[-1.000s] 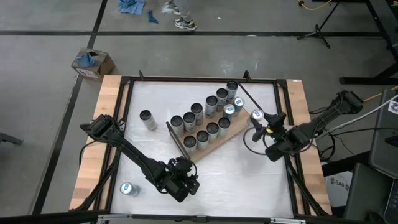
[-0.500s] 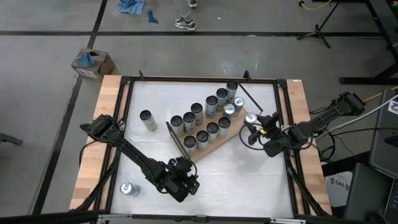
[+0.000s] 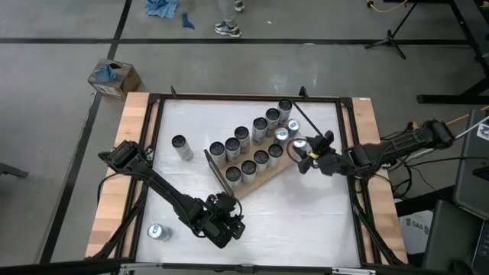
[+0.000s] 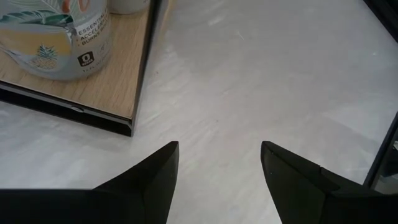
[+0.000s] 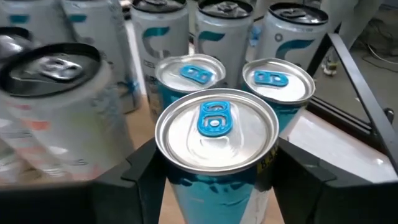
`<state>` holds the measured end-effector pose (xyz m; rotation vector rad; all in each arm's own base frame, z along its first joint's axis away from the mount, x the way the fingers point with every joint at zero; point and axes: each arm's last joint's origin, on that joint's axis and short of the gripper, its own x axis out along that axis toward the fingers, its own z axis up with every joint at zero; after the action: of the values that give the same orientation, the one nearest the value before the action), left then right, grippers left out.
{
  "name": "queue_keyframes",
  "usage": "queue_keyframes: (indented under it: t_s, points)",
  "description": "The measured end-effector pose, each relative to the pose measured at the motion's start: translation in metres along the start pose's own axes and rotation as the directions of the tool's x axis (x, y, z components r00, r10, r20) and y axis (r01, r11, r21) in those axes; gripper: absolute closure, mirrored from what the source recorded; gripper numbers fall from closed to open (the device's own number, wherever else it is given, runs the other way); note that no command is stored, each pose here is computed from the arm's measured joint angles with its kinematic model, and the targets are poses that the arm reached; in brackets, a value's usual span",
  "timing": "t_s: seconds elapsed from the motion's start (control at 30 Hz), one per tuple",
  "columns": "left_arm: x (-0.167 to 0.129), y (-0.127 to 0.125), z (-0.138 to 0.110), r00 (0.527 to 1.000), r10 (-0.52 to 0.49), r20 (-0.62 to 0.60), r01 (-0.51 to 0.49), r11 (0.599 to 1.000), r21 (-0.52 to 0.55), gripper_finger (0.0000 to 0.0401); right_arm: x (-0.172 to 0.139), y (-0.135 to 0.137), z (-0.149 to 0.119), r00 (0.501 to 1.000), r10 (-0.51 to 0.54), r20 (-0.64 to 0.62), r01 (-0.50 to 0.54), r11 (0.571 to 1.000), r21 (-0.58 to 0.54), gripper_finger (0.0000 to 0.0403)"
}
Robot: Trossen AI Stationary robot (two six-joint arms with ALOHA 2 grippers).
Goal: Place canned beverage on shelf
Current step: Put the blue soda can on the shelf
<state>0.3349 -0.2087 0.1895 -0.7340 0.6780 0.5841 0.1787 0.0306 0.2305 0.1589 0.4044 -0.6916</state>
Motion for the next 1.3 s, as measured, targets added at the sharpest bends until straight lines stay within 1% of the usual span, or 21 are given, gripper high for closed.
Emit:
queue_keyframes:
  t_s: [0.17, 0.33, 0.47, 0.57, 0.7, 0.93, 1.1, 1.3]
  points:
    - [0.0, 0.0, 0.0, 1.0, 0.0, 0.0, 0.0, 1.0, 0.001, 0.0179, 0.004, -0.003, 0.001, 1.0, 0.008, -0.024, -0.008, 1.0, 0.009, 0.0183]
    - [0.0, 0.0, 0.0, 1.0, 0.0, 0.0, 0.0, 1.0, 0.001, 0.0179, 0.012, -0.002, -0.016, 0.998, 0.05, 0.03, -0.052, 0.996, 0.072, 0.0183]
    - [0.0, 0.0, 0.0, 1.0, 0.0, 0.0, 0.0, 1.0, 0.001, 0.0179, 0.016, -0.003, -0.027, 0.993, 0.082, 0.085, -0.09, 0.991, 0.099, 0.0183]
    - [0.0, 0.0, 0.0, 1.0, 0.0, 0.0, 0.0, 1.0, 0.001, 0.0179, 0.018, -0.002, -0.031, 0.986, 0.115, 0.121, -0.127, 0.987, 0.098, 0.0183]
    - [0.0, 0.0, 0.0, 1.0, 0.001, 0.001, -0.001, 1.0, 0.001, 0.0179, 0.018, -0.003, -0.032, 0.98, 0.126, 0.151, -0.14, 0.986, 0.087, 0.0183]
    - [0.0, 0.0, 0.001, 1.0, 0.004, 0.021, -0.004, 1.0, 0.0, 0.0179, 0.019, -0.004, -0.037, 0.981, 0.127, 0.146, -0.139, 0.987, 0.078, 0.0183]
    - [0.0, 0.0, 0.001, 1.0, 0.004, 0.023, -0.004, 1.0, 0.001, 0.0179, 0.019, -0.003, -0.035, 0.976, 0.154, 0.152, -0.162, 0.986, 0.045, 0.0183]
    - [0.0, 0.0, 0.001, 1.0, 0.004, 0.023, -0.004, 1.0, 0.0, 0.0179, 0.019, -0.002, -0.035, 0.974, 0.171, 0.146, -0.179, 0.983, 0.041, 0.0183]
